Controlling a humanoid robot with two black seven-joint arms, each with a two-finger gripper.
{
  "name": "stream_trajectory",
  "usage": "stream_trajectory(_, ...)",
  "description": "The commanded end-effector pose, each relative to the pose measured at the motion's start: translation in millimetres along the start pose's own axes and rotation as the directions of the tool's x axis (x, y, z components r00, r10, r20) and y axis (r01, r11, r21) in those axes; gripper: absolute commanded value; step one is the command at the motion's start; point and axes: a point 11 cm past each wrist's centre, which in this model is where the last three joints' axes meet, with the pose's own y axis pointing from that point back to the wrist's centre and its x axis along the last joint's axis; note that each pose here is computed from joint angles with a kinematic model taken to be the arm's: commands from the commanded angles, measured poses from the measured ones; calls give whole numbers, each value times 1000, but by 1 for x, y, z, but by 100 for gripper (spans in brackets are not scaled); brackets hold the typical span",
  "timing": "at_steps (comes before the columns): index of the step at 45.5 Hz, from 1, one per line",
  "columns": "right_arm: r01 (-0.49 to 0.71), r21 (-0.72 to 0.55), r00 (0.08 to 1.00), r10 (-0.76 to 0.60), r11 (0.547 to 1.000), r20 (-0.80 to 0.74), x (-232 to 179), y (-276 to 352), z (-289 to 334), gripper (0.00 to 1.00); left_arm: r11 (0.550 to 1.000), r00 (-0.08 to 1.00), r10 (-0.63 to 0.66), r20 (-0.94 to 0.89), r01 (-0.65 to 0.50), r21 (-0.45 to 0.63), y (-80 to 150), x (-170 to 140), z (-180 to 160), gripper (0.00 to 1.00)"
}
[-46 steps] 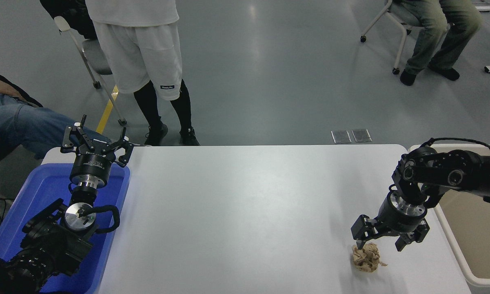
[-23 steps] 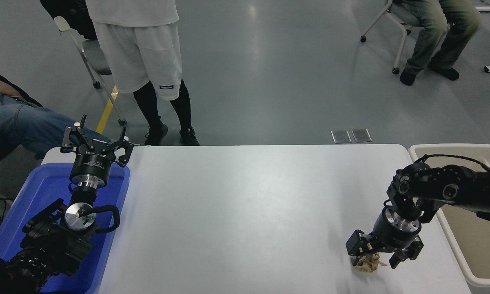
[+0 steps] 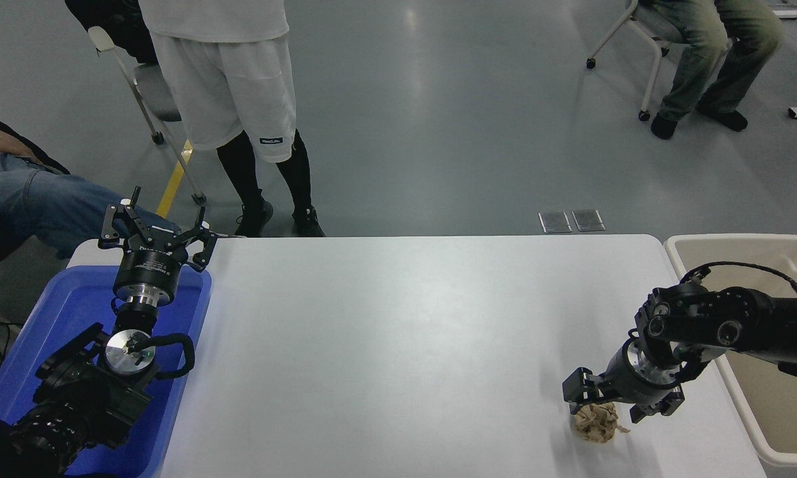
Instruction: Pick up paper ball place in dustbin
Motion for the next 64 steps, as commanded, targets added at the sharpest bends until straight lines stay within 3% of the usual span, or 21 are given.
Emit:
stream_trajectory(1,-15,3,1000,15,1000,9,-1,-3,1,100,1000,1000,-1,1,1,1,0,0,0,99)
stream_trajectory(34,-1,7,1000,1,1000,31,-11,-14,1,98,1000,1000,0,0,0,0,0,0,0,99)
stream_trajectory(39,-5,7,999,5,1000,38,-14,-17,2,87,1000,1000,0,0,0,0,0,0,0,99)
stream_trajectory(44,-6,9,999,5,1000,37,-14,-17,1,65,1000,1000,-1,0,1,0,0,0,0,99)
stream_trajectory(53,7,10,999,-7,1000,38,-19,-21,1,35,1000,1000,-1,1,1,1,0,0,0,99)
stream_trajectory(61,18,14,999,-19,1000,36,-23,-24,0,0,1000,1000,-1,0,1,0,0,0,0,99)
stream_trajectory(64,21,17,999,-22,1000,43,-23,-24,0,0,1000,1000,-1,1,1,1,0,0,0,99)
